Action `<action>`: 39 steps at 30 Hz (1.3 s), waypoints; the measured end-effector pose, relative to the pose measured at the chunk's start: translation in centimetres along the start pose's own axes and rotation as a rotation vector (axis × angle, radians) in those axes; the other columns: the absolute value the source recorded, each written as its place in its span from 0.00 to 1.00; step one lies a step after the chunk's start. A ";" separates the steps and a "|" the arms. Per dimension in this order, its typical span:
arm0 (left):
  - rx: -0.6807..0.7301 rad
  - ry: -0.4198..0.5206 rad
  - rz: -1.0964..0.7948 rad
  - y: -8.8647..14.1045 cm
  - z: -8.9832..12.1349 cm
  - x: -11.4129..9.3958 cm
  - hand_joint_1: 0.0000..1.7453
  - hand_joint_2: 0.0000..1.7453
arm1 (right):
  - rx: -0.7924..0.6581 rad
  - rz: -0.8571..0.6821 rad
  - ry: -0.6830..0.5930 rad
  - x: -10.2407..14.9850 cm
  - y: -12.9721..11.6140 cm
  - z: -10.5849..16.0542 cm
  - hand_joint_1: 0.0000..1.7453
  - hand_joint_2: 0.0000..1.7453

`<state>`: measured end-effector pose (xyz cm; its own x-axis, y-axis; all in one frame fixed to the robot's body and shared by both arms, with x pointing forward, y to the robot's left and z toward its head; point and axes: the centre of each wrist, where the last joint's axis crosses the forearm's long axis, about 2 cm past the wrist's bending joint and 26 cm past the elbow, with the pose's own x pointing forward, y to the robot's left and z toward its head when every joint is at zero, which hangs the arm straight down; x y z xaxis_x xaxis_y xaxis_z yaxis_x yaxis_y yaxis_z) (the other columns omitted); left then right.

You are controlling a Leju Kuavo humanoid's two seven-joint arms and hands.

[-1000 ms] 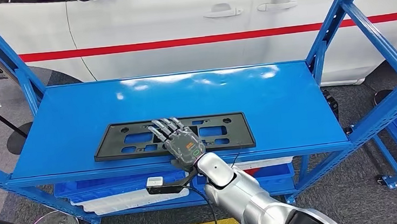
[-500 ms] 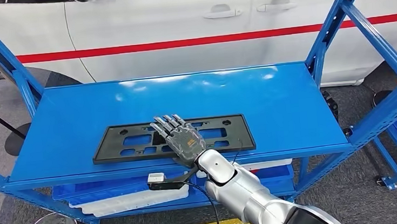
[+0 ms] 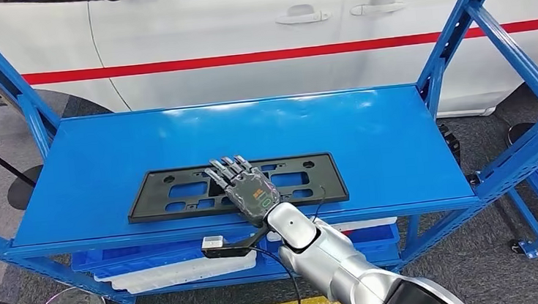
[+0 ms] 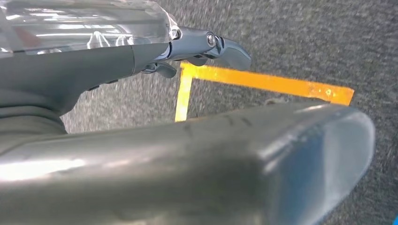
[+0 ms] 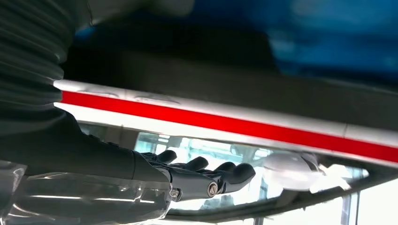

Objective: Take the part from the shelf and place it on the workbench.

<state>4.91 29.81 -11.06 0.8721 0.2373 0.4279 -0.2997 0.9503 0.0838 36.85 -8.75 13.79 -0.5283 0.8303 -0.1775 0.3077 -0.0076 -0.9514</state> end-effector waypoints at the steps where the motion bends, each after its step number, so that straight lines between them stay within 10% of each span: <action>1: 0.001 -0.001 0.001 0.0 0.0 0.0 0.00 0.00 | 0.008 0.017 -0.002 0.1 0.1 0.0 1.00 1.00; 17: -0.021 -0.055 0.012 0.3 0.0 0.0 0.00 0.00 | 0.048 0.030 -0.009 0.6 0.5 0.3 1.00 1.00; 21: -0.026 -0.105 0.019 0.2 0.0 0.0 0.00 1.00 | 0.043 0.029 -0.014 0.5 0.5 0.3 1.00 1.00; 30: -0.039 -0.187 0.033 0.1 0.0 0.0 0.00 1.00 | -0.040 -0.170 -0.031 -0.8 -0.2 -0.1 1.00 1.00; 39: -0.069 -0.174 0.065 0.5 0.0 -0.1 0.00 1.00 | -0.549 -1.001 -0.114 -5.1 -5.9 1.3 1.00 1.00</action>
<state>4.69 30.26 -11.10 0.7696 0.2663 0.5804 -0.3212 0.9470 -0.0085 36.72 -13.62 19.94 -0.7905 0.2719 0.5488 -0.0018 0.8950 -0.4460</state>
